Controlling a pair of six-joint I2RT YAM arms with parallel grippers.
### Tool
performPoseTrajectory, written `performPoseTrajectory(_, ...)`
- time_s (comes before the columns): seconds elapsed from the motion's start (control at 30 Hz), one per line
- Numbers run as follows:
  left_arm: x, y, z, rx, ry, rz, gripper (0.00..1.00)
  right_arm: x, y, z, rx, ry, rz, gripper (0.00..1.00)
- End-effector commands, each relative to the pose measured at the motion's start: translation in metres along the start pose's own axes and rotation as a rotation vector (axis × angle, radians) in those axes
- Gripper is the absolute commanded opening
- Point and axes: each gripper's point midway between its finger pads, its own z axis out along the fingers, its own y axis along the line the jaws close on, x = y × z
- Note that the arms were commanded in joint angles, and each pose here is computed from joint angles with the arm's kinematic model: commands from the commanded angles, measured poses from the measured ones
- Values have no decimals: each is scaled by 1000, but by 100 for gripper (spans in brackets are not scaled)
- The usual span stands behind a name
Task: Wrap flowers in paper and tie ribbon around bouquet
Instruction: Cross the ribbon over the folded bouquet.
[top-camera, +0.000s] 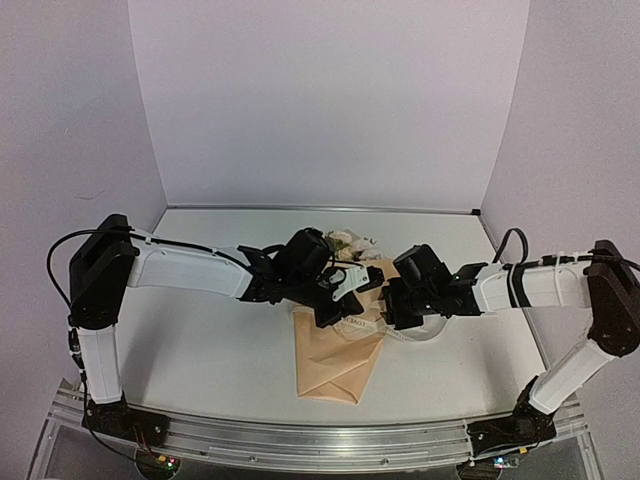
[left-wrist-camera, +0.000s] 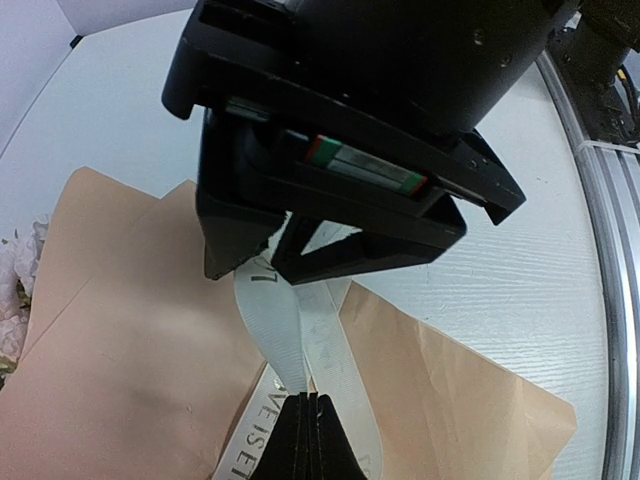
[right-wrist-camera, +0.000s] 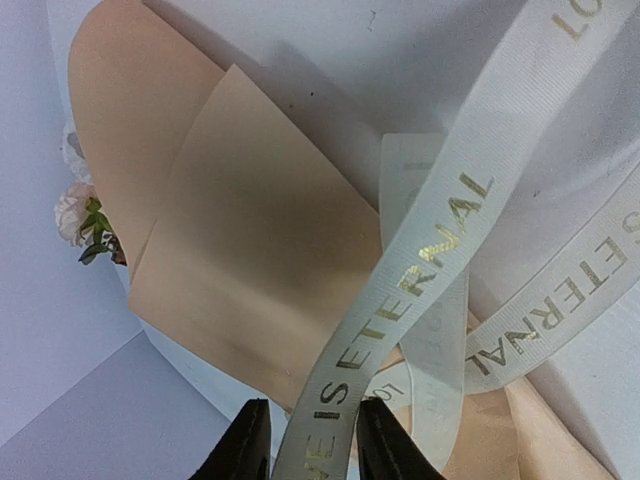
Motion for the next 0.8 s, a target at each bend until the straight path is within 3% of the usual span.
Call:
performPoseTrajectory(0.0, -30, 5, -23, -43, -84, 26, 0, -1, 9, 2, -48, -6, 51, 20)
performPoseTrajectory(0.1, -28, 3, -25, -40, -82, 13, 0, 2, 14, -1, -51, 18, -5, 3)
performPoseTrajectory(0.23, -22, -1, -26, -29, -68, -34, 3, 10, 21, -6, -14, 99, -121, 0)
performPoseTrajectory(0.4, -13, 3, -36, -51, -70, -139, 33, 23, 30, -14, 11, 227, -267, 0)
performPoseTrajectory(0.53, -17, 10, -58, -61, -133, -221, 53, 33, 38, -39, 18, 287, -530, 0)
performPoseTrajectory(0.77, 19, 57, -92, -83, -175, -486, 52, 49, 37, -88, 5, 420, -1087, 0)
